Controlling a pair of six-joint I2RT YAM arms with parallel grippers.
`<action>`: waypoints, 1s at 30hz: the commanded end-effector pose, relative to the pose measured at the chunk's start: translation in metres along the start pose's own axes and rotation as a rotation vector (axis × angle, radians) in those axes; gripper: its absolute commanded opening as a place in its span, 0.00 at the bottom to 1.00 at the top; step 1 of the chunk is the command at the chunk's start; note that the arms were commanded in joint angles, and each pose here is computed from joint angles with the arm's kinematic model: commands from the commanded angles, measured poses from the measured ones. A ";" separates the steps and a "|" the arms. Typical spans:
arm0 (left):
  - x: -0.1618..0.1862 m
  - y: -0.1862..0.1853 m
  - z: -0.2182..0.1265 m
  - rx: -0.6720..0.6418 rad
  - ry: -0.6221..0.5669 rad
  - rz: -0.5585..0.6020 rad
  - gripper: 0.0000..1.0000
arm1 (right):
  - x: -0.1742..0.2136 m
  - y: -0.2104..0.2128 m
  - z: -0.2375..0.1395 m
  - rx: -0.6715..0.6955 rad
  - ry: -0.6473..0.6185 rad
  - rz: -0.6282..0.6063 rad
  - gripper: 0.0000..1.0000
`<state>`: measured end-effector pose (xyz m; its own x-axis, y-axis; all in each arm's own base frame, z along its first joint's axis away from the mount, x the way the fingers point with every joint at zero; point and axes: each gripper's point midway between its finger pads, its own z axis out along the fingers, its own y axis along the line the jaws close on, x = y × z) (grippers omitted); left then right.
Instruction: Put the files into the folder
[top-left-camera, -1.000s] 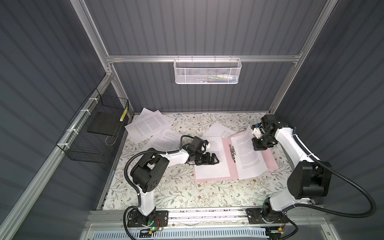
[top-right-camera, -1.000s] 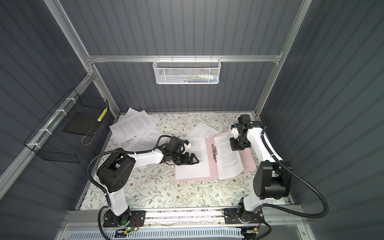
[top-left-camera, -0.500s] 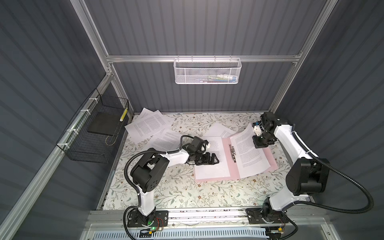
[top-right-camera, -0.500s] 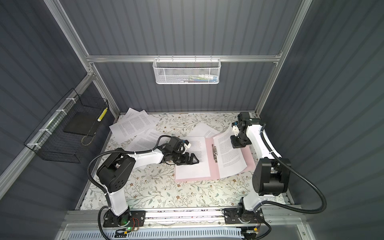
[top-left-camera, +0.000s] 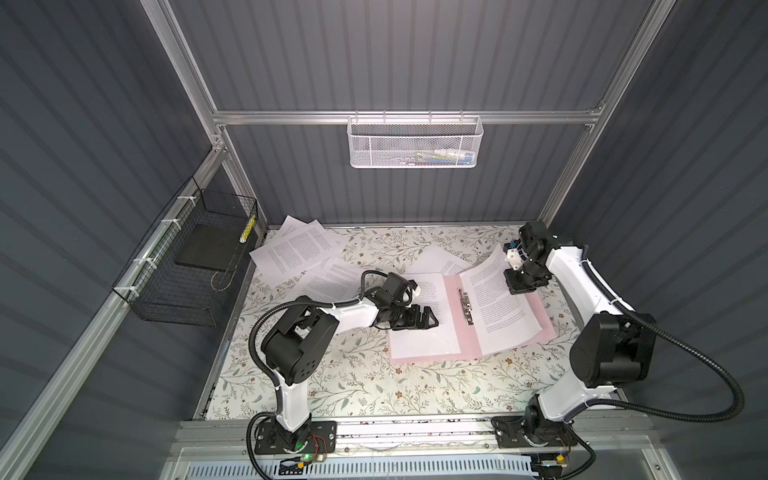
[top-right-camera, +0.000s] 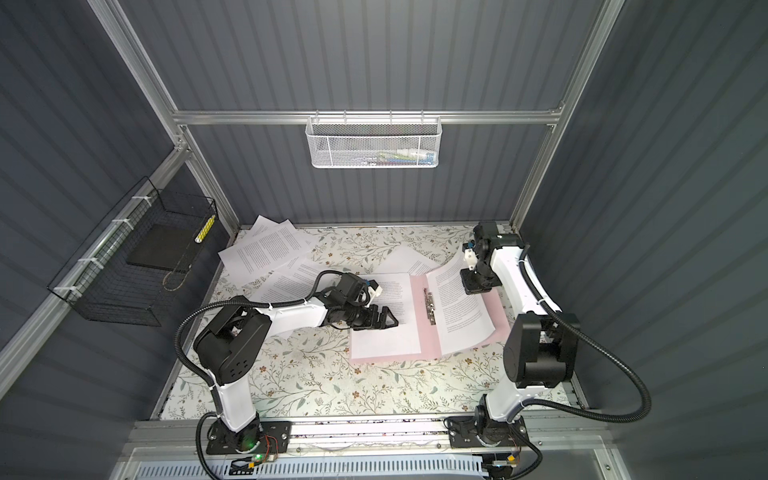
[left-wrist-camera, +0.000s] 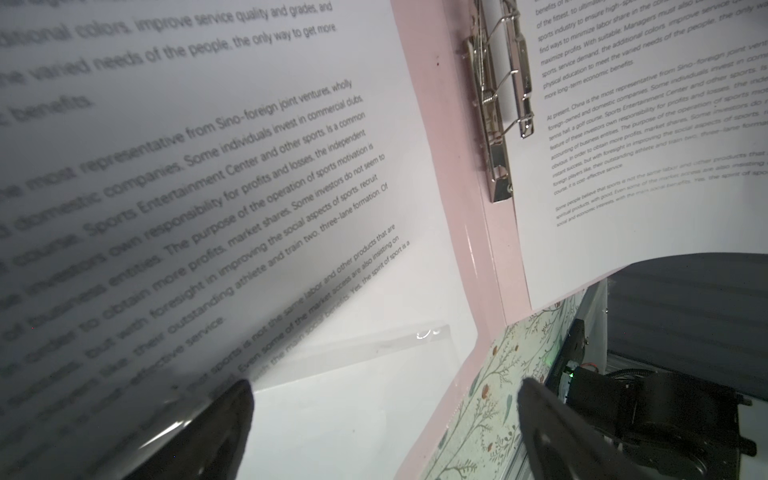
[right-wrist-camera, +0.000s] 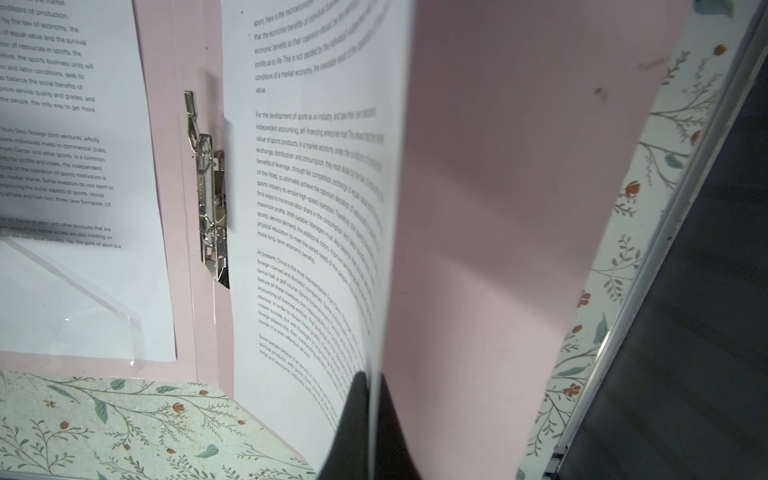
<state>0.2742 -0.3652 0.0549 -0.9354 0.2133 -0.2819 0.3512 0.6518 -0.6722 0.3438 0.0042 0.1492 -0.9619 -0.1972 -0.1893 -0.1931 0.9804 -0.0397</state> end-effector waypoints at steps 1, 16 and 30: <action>0.026 0.026 0.013 -0.065 0.088 -0.048 1.00 | -0.002 0.003 0.002 -0.005 0.025 -0.023 0.00; 0.026 0.027 0.014 -0.064 0.090 -0.051 1.00 | -0.005 0.006 0.005 -0.001 0.028 -0.030 0.00; 0.026 0.027 0.015 -0.065 0.092 -0.053 1.00 | -0.008 -0.001 0.006 0.038 0.029 0.024 0.97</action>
<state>0.2746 -0.3663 0.0551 -0.9345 0.2139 -0.2846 0.3538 0.6473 -0.6752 0.3521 0.0055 0.1412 -0.9707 -0.1778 -0.1619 -0.1700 0.9836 -0.0608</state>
